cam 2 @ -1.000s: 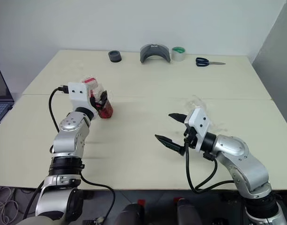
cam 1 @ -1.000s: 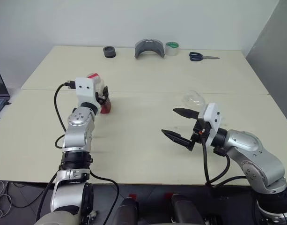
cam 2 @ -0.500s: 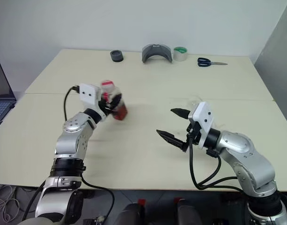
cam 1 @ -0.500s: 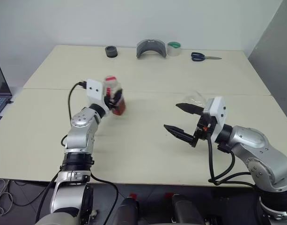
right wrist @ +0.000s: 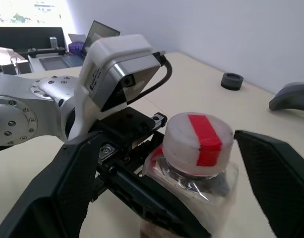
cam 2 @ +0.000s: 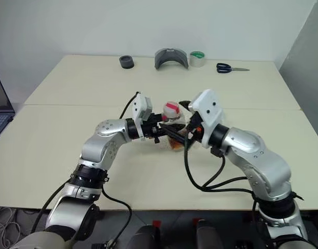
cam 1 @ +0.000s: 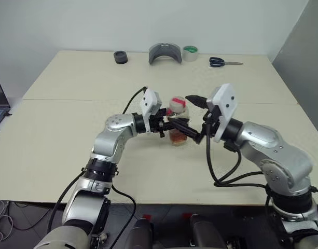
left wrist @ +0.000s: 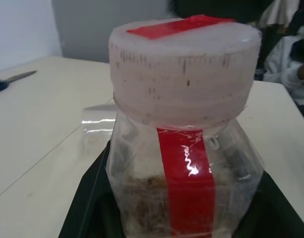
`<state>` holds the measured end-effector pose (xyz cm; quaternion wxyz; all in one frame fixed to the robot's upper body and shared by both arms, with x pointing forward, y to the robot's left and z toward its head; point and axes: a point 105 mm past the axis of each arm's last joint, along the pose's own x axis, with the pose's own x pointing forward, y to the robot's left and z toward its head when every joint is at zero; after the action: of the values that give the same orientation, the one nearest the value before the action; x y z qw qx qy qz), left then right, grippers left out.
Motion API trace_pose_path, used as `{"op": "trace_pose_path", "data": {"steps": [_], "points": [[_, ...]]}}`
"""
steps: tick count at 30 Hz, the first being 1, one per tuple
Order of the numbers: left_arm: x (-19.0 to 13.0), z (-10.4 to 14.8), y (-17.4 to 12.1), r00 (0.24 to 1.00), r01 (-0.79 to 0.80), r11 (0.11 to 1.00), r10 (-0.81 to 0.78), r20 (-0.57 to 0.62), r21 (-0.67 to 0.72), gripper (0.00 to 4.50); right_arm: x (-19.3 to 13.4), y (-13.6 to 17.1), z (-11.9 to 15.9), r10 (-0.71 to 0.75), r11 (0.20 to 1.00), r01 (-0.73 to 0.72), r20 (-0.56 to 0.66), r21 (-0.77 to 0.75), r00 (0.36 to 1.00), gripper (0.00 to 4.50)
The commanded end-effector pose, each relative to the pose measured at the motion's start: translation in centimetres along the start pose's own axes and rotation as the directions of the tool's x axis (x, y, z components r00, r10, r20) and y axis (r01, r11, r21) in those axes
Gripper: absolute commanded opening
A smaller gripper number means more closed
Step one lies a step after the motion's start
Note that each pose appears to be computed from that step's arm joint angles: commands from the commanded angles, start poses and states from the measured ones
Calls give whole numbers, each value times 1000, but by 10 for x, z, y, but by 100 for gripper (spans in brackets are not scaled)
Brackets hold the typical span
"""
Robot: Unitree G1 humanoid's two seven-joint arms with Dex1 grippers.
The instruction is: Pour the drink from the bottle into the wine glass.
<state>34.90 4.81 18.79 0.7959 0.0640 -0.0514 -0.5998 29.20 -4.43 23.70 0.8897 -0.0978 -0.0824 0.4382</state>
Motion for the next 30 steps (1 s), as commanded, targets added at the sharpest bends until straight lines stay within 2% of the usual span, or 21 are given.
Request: {"op": "trace_pose_path", "data": {"steps": [1,10,13,19,21,25,28,30], "points": [[4,17,-5,997,54,997,-57,43,58,183,8,-4,7,-47,999,47,26,-21,999,450],[1,13,-6,998,62,996,-64,28,67,183,14,-8,10,-82,997,82,43,15,996,450],[-1,11,-5,998,57,996,-59,23,69,183,14,-10,10,-85,996,84,44,21,995,389],[-4,7,-4,999,50,996,-51,11,75,182,13,-6,9,-45,999,45,41,7,998,188],[-6,6,-5,998,54,996,-55,5,74,182,12,-2,9,-7,1000,7,48,-8,999,189],[-10,6,-6,997,80,994,-80,-5,67,182,9,13,9,213,973,-207,57,-100,975,189],[-17,13,-8,994,113,990,-114,6,83,182,9,5,2,397,907,-394,-9,-151,918,189],[-21,15,-7,993,119,989,-120,1,87,182,12,-5,-2,440,889,-442,-44,-122,897,189]]}}
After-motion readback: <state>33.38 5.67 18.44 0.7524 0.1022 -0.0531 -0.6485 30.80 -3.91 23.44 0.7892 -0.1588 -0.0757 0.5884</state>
